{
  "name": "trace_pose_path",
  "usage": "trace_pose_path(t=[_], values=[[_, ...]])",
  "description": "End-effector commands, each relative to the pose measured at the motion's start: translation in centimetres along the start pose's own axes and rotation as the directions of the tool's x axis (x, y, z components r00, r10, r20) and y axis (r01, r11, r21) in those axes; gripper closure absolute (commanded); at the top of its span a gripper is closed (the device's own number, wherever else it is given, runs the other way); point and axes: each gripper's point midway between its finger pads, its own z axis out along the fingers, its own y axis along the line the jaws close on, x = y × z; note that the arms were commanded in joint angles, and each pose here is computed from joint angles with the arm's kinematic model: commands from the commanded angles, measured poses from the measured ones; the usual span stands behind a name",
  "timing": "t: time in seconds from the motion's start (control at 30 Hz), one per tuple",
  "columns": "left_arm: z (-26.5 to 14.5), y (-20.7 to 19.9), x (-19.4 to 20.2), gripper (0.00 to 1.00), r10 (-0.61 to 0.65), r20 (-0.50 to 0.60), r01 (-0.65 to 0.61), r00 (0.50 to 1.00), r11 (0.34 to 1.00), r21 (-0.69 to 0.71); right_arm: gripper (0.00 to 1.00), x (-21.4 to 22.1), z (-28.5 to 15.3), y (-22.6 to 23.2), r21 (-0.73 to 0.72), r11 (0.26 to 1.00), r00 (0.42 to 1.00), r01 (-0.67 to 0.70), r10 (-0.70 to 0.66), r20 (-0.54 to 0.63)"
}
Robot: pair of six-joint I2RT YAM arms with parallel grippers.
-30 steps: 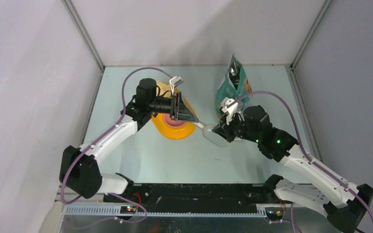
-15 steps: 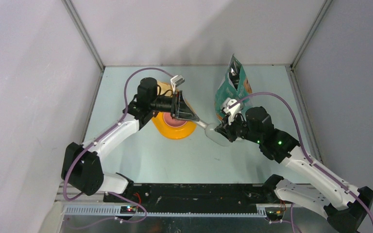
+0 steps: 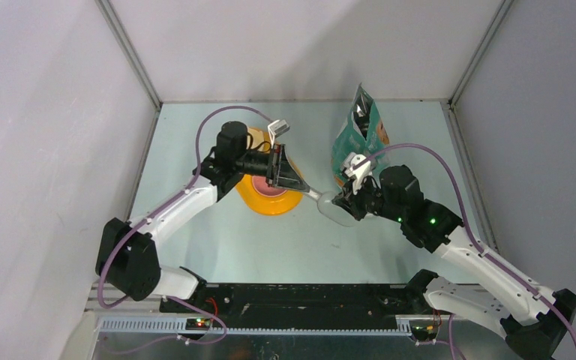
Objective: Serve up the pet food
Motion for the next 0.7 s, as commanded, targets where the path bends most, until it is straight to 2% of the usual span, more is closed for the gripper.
trace_pose_path(t=[0.0, 0.1, 0.13, 0.2, 0.23, 0.27, 0.3, 0.33, 0.37, 0.4, 0.43, 0.5, 0.6, 0.63, 0.67], values=[[0.5, -2.1, 0.4, 0.67, 0.067, -0.055, -0.064, 0.996, 0.996, 0.065, 1.00, -1.3, -0.1, -0.7, 0.028, 1.000, 0.999, 0.011, -0.013, 0.050], [0.4, -2.2, 0.5, 0.82, 0.081, -0.054, -0.077, 0.995, 0.995, 0.068, 1.00, -1.1, -0.1, -0.6, 0.024, 1.000, 0.999, 0.011, -0.012, 0.049], [0.4, -2.2, 0.5, 0.91, 0.087, -0.052, -0.083, 0.995, 0.994, 0.069, 1.00, -1.0, -0.1, -0.6, 0.017, 1.000, 0.999, 0.014, -0.014, 0.047], [0.4, -2.2, 0.4, 0.99, 0.106, -0.044, -0.103, 0.993, 0.993, 0.063, 0.97, -1.0, -0.2, -0.2, -0.005, 1.000, 0.999, 0.024, -0.023, 0.047], [0.3, -1.9, 0.5, 0.99, 0.110, -0.047, -0.107, 0.993, 0.993, 0.053, 0.90, -0.6, -0.6, 0.9, -0.066, 0.998, 1.000, 0.019, -0.017, 0.023], [0.1, -2.2, 0.2, 1.00, 0.127, -0.043, -0.125, 0.991, 0.991, 0.049, 0.73, -1.8, -1.4, 1.3, -0.106, 0.993, 0.999, 0.043, -0.040, 0.033], [-0.1, -1.8, 0.6, 1.00, 0.123, -0.056, -0.121, 0.991, 0.992, 0.032, 0.65, -0.7, -2.8, 3.5, -0.243, 0.969, 0.999, 0.029, -0.040, -0.037], [-0.7, -1.9, 0.8, 1.00, 0.103, -0.061, -0.102, 0.993, 0.995, 0.011, 0.55, -3.1, -4.1, 3.2, -0.263, 0.961, 0.996, 0.088, -0.094, -0.009], [-1.0, -1.6, 0.8, 1.00, 0.141, -0.062, -0.141, 0.988, 0.990, 0.001, 0.47, -2.0, -5.6, 3.5, -0.302, 0.953, 0.994, 0.035, -0.064, -0.088], [-1.6, -1.4, 0.8, 1.00, 0.161, -0.062, -0.163, 0.985, 0.986, -0.023, 0.44, -4.1, -6.5, 3.1, -0.302, 0.952, 0.995, 0.056, -0.079, -0.067], [-1.9, -1.2, 0.9, 1.00, 0.171, -0.062, -0.173, 0.983, 0.984, -0.037, 0.41, -4.0, -7.5, 2.5, -0.293, 0.956, 0.994, -0.009, -0.023, -0.106], [-2.7, -0.6, 0.8, 1.00, 0.205, -0.061, -0.210, 0.977, 0.975, -0.079, 0.39, -7.1, -8.4, 0.3, -0.233, 0.969, 0.995, -0.087, 0.074, -0.065], [-3.6, -0.8, 0.0, 1.00, 0.285, -0.049, -0.288, 0.957, 0.949, -0.129, 0.38, -12.4, -8.8, -3.3, -0.134, 0.962, 0.968, -0.238, 0.246, 0.052], [-3.9, -1.6, -0.7, 1.00, 0.321, -0.041, -0.324, 0.946, 0.936, -0.136, 0.38, -13.8, -8.9, -5.3, -0.055, 0.956, 0.951, -0.287, 0.292, 0.107], [-4.2, -1.4, -0.6, 1.00, 0.342, -0.055, -0.346, 0.938, 0.924, -0.160, 0.39, -15.4, -8.8, -6.9, 0.000, 0.957, 0.946, -0.289, 0.285, 0.156]])
